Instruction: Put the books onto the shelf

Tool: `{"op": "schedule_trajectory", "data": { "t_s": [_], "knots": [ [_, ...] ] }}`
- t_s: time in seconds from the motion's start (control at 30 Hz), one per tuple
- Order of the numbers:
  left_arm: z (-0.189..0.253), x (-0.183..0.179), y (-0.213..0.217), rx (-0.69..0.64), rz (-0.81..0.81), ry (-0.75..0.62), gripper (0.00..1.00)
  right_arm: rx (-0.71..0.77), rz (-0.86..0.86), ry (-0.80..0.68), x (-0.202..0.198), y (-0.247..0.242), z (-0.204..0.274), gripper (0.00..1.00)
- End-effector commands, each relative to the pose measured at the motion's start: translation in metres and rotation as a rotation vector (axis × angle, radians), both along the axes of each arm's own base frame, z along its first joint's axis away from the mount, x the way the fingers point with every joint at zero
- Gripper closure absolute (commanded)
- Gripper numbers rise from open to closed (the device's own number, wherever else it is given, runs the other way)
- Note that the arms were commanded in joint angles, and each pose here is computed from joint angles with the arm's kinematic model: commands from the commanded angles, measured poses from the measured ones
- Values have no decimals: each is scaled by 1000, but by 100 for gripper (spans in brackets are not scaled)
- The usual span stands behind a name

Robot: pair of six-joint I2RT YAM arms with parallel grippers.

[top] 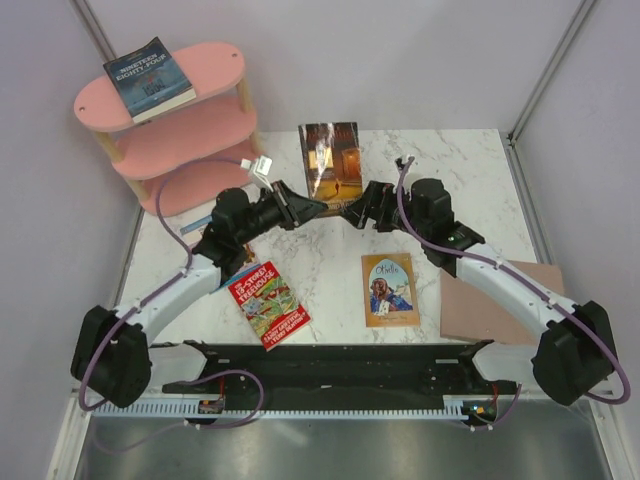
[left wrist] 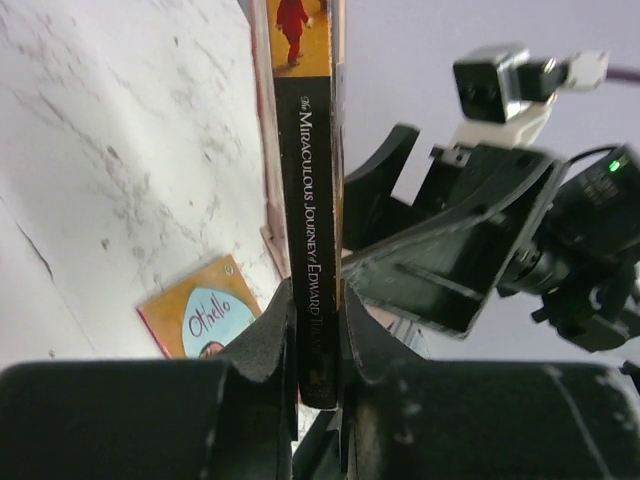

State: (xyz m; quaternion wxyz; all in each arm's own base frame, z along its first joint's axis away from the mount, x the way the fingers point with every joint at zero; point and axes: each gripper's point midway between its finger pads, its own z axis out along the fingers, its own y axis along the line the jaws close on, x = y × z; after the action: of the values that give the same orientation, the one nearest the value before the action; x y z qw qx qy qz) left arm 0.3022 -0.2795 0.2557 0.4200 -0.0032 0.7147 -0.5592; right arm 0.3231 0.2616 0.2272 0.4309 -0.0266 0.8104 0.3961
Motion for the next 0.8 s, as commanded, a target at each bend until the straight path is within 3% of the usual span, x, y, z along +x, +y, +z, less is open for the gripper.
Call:
{"op": "schedule_trajectory", "data": {
  "t_s": [0.0,0.1,0.13,0.17,0.4,0.43,0.77],
  "knots": [
    [98,4,25,103,57,-209,98,-60,-51,-28,-4,-16,-9,2],
    [142,11,43,142,97,-213,98,-80,-53,-3,-8,-20,-29,2],
    [139,14,55,172,117,-148,98,-93,-50,24,-13,-21,-42,2],
    [175,15,62,146,131,-186,98,-97,-48,36,-15,-22,-49,2],
    [240,47,129,26,102,-57,98,-156,-35,70,-39,-26,-91,2],
    [267,44,149,24,124,-109,98,-165,-31,82,-43,-27,-98,2],
    [272,87,233,-42,148,26,98,-224,20,132,-68,-17,-131,2]
  ]
}}
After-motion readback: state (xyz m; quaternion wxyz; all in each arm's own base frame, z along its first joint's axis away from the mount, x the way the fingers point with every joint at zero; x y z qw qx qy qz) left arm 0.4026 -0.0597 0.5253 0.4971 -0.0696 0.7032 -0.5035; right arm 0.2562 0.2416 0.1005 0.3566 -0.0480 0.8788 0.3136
